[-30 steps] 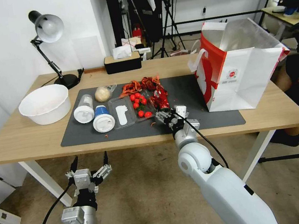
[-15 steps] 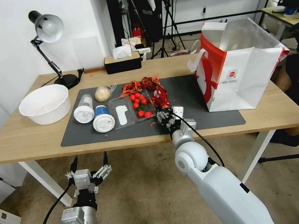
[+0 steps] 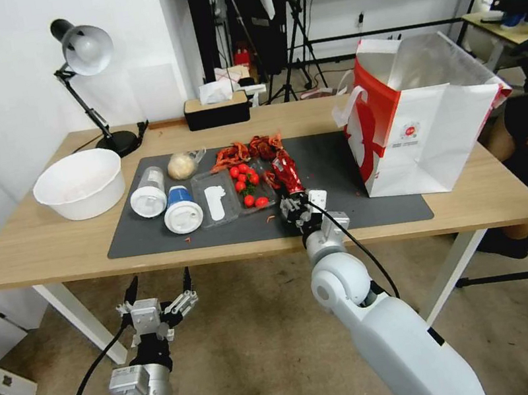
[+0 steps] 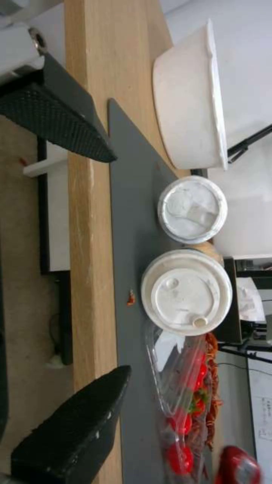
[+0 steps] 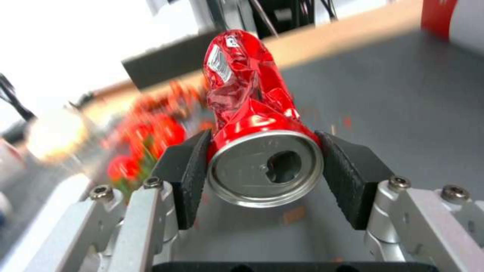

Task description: Pick up the trash from the table and place it into the takeout bag.

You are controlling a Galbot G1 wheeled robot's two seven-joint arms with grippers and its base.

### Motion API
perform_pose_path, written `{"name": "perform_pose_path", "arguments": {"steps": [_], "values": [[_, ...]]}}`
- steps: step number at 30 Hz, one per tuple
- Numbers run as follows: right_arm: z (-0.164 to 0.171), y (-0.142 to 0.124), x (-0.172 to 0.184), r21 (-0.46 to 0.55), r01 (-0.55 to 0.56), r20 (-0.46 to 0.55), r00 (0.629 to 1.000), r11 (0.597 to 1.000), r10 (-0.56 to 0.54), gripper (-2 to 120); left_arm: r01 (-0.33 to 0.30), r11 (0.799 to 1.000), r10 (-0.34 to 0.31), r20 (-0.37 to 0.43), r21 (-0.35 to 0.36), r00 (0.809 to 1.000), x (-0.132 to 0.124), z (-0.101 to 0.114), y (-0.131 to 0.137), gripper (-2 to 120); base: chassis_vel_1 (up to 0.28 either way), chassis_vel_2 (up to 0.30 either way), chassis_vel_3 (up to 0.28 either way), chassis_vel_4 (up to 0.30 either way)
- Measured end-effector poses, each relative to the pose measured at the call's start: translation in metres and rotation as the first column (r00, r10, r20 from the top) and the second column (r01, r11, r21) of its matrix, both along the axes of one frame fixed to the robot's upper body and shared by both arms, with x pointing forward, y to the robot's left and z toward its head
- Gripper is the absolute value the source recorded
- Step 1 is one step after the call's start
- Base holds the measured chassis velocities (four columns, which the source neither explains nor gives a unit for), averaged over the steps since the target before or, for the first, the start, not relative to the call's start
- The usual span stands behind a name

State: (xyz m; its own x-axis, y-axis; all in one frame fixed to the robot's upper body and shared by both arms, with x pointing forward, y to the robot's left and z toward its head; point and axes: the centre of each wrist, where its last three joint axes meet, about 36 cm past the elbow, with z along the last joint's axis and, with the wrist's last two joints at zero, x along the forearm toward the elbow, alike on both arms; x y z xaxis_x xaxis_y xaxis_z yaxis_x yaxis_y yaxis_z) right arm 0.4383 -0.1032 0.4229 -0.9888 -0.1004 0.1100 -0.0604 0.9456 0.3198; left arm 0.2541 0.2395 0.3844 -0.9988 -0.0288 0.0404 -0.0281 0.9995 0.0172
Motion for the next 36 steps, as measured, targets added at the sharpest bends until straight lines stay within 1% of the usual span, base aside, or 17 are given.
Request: {"name": "perform_pose_path", "arguments": {"steps": [4,6,7,8,10,11,12,15,17,19,20,22,24,27,28,31,36], "values": [[0.018,-0.013,-0.008,0.048,-0.032,0.081,0.996,0.998,0.028,50,0.002,1.000,-0.002,-0.001,0.000,1.000,0.000,-0.001,-0.001,100,0.000,0.000,0.000,0.000],[0.031,-0.027,-0.009,0.088,-0.077,0.176,0.983,0.993,0.061,50,0.003,1.000,-0.003,-0.001,-0.001,1.000,0.000,-0.001,-0.002,100,0.000,0.000,0.000,0.000],[0.031,-0.027,-0.009,0.088,-0.077,0.176,0.983,0.993,0.061,50,0.003,1.000,-0.003,-0.001,-0.001,1.000,0.000,-0.001,-0.002,100,0.000,0.000,0.000,0.000],[0.037,-0.034,-0.009,0.102,-0.098,0.215,0.974,0.990,0.074,50,0.004,1.000,-0.004,-0.001,-0.001,1.000,0.000,-0.001,-0.002,100,0.000,0.000,0.000,0.000],[0.062,-0.057,-0.003,0.144,-0.154,0.338,0.936,0.977,0.098,50,0.005,1.000,-0.005,-0.002,0.002,1.000,-0.001,-0.001,-0.003,100,0.000,0.000,0.000,0.000],[0.072,-0.067,0.000,0.153,-0.163,0.377,0.921,0.975,0.095,50,0.005,1.000,-0.005,-0.001,0.004,1.000,-0.001,0.000,-0.003,100,0.000,0.000,0.000,0.000],[0.072,-0.067,0.000,0.153,-0.163,0.377,0.921,0.975,0.095,50,0.005,1.000,-0.005,-0.001,0.004,1.000,-0.001,0.000,-0.003,100,0.000,0.000,0.000,0.000],[0.109,-0.101,0.015,0.147,-0.141,0.478,0.877,0.979,0.054,50,0.006,1.000,-0.006,0.002,0.008,1.000,-0.002,0.002,-0.003,100,0.000,0.000,0.000,0.000],[0.112,-0.104,0.016,0.144,-0.135,0.484,0.874,0.980,0.049,50,0.006,1.000,-0.006,0.002,0.008,1.000,-0.002,0.002,-0.003,100,0.000,0.000,0.000,0.000],[0.136,-0.129,0.025,0.128,-0.076,0.521,0.854,0.989,-0.002,50,0.006,1.000,-0.006,0.001,0.009,1.000,-0.002,0.002,-0.003,100,0.000,0.000,0.000,0.000],[0.136,-0.129,0.025,0.128,-0.076,0.521,0.854,0.989,-0.002,50,0.006,1.000,-0.006,0.001,0.009,1.000,-0.002,0.002,-0.003,100,0.000,0.000,0.000,0.000],[0.165,-0.153,0.034,0.129,0.003,0.528,0.846,0.992,-0.072,50,0.008,1.000,-0.008,0.002,0.010,1.000,-0.002,0.002,-0.004,100,0.000,0.000,0.000,0.000],[0.172,-0.158,0.036,0.127,0.027,0.523,0.848,0.992,-0.090,50,0.009,1.000,-0.009,0.002,0.009,1.000,-0.002,0.002,-0.005,100,0.000,0.000,0.000,0.000],[0.192,-0.174,0.043,0.100,0.176,0.428,0.881,0.979,-0.202,50,0.014,1.000,-0.014,0.003,0.005,1.000,-0.002,0.002,-0.009,100,0.000,0.000,0.000,0.000],[0.192,-0.174,0.043,0.100,0.176,0.428,0.881,0.979,-0.202,50,0.014,1.000,-0.014,0.003,0.005,1.000,-0.002,0.002,-0.009,100,0.000,0.000,0.000,0.000],[0.195,-0.178,0.046,0.076,0.249,0.360,0.896,0.965,-0.260,50,0.015,1.000,-0.015,0.004,0.004,1.000,-0.002,0.001,-0.009,100,0.000,0.000,0.000,0.000],[0.195,-0.179,0.049,0.057,0.312,0.294,0.903,0.948,-0.315,50,0.014,1.000,-0.014,0.006,0.005,1.000,-0.002,0.001,-0.009,100,0.000,0.000,0.000,0.000]]}}
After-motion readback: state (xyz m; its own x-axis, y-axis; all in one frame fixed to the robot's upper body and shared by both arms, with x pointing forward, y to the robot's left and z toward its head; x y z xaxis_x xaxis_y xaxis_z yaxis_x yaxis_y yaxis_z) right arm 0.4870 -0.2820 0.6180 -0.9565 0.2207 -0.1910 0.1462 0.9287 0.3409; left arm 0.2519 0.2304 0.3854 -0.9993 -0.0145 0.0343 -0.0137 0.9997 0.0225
